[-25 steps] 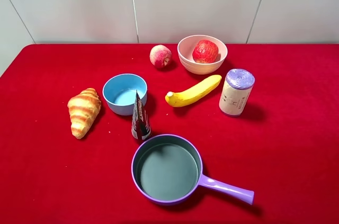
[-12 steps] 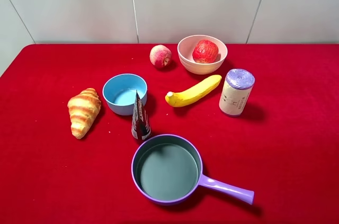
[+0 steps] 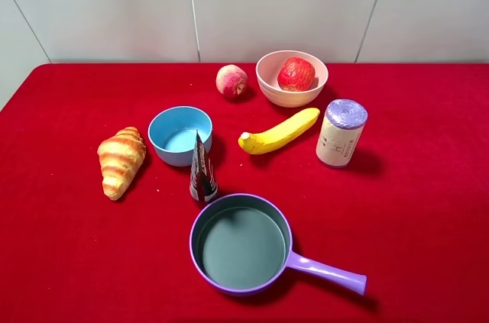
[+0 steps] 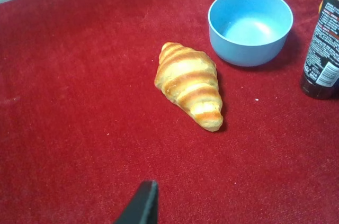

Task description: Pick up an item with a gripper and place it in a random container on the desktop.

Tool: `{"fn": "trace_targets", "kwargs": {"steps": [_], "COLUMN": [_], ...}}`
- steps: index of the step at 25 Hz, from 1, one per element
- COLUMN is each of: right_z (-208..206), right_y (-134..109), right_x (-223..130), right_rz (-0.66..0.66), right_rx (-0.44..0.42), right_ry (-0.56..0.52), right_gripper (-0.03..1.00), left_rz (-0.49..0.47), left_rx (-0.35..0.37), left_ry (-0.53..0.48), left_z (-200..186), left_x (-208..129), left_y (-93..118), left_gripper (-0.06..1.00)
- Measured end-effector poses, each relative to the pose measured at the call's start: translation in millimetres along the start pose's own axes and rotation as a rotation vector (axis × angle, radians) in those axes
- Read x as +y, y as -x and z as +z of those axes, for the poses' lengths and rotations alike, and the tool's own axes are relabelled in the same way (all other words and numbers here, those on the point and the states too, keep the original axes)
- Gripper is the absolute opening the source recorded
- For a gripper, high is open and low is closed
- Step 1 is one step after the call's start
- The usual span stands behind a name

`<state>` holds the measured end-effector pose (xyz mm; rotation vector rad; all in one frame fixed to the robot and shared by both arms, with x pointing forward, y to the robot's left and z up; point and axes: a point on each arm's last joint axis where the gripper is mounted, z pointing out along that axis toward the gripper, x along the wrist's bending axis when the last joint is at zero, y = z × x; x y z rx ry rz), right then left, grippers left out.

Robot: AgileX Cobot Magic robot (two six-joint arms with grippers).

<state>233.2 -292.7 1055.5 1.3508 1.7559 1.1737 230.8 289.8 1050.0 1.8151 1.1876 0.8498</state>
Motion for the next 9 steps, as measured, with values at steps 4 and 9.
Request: {"fn": "trace_targets", "kwargs": {"steps": [4, 9], "right_z": [0.0, 0.0], "right_y": [0.0, 0.0], "right_x": [0.0, 0.0], "right_rz": [0.0, 0.0], "right_rx": [0.0, 0.0], "right_ry": [0.0, 0.0], "right_gripper": [0.69, 0.69], "left_rz": [0.0, 0.0], "left_rx": [0.0, 0.0], "left_ry": [0.0, 0.0], "left_z": [0.0, 0.0], "left_x": [0.0, 0.0], "left_y": [0.0, 0.0], "left_gripper": [0.99, 0.99]}}
